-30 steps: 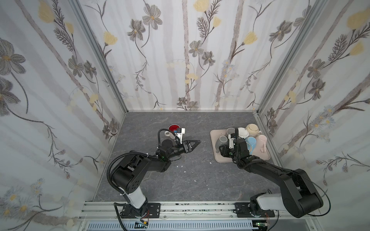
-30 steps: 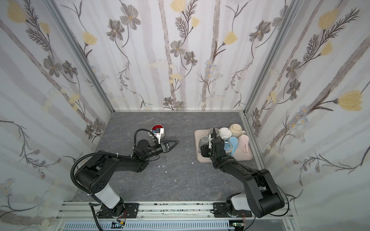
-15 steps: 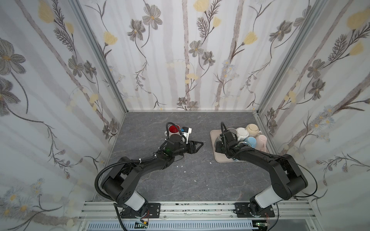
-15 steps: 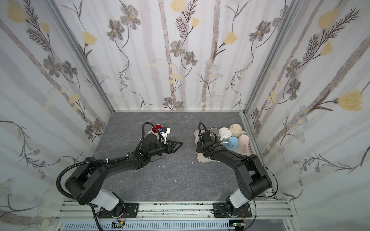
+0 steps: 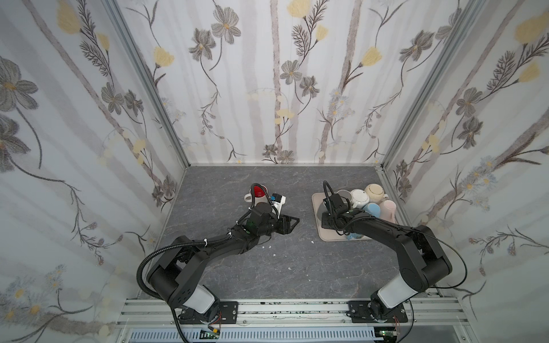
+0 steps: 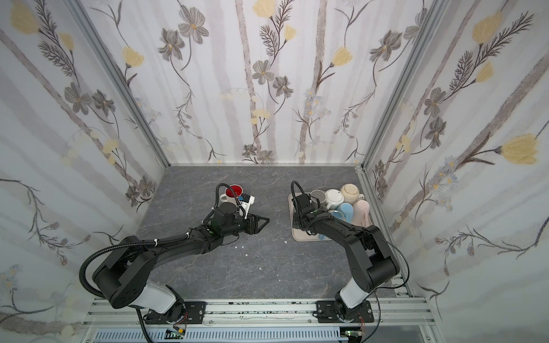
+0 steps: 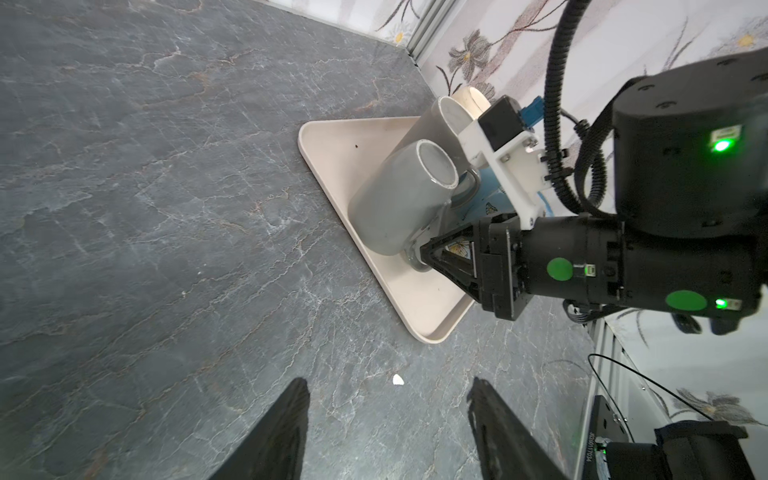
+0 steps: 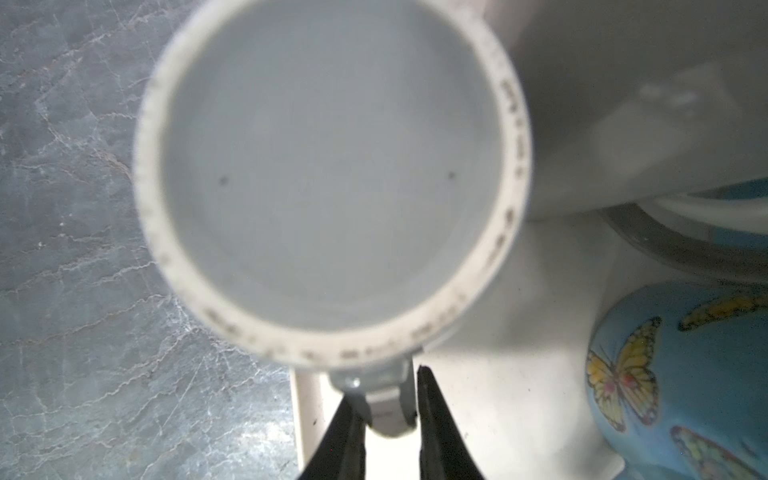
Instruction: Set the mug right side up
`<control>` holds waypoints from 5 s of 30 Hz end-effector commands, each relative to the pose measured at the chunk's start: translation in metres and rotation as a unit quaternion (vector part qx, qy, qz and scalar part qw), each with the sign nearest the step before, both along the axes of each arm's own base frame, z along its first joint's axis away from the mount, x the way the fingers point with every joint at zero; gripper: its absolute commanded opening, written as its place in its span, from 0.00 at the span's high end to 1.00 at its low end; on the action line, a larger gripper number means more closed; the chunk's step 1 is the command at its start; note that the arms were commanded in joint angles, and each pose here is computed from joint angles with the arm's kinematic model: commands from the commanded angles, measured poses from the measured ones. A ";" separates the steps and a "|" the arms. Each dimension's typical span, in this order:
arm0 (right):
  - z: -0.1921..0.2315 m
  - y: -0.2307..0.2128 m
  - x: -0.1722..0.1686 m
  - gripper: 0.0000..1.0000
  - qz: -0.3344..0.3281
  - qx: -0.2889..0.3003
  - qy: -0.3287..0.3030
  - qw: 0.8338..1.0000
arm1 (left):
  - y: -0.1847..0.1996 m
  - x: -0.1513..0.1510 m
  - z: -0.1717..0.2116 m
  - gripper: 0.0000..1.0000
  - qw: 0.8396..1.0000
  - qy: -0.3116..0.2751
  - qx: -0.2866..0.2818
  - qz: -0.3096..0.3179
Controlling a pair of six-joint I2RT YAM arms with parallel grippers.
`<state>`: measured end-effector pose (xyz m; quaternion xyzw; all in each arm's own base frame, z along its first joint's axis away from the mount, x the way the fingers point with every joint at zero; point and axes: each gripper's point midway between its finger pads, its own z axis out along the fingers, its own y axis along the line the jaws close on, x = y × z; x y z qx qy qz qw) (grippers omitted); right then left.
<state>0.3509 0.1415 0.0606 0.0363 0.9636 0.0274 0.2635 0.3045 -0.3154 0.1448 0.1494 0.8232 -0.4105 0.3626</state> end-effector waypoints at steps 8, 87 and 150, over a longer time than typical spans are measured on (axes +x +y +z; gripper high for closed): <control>0.003 0.001 0.005 0.73 0.011 -0.023 0.017 1.000 | 0.005 0.000 -0.004 0.38 1.000 -0.010 0.026 0.007; 0.125 0.053 0.018 1.00 0.082 0.185 -0.242 0.949 | 0.015 -0.017 0.020 0.33 0.996 -0.012 -0.084 0.019; 0.199 0.185 -0.041 0.54 0.239 0.447 -0.175 0.844 | 0.051 0.032 0.103 1.00 0.955 -0.281 0.025 0.089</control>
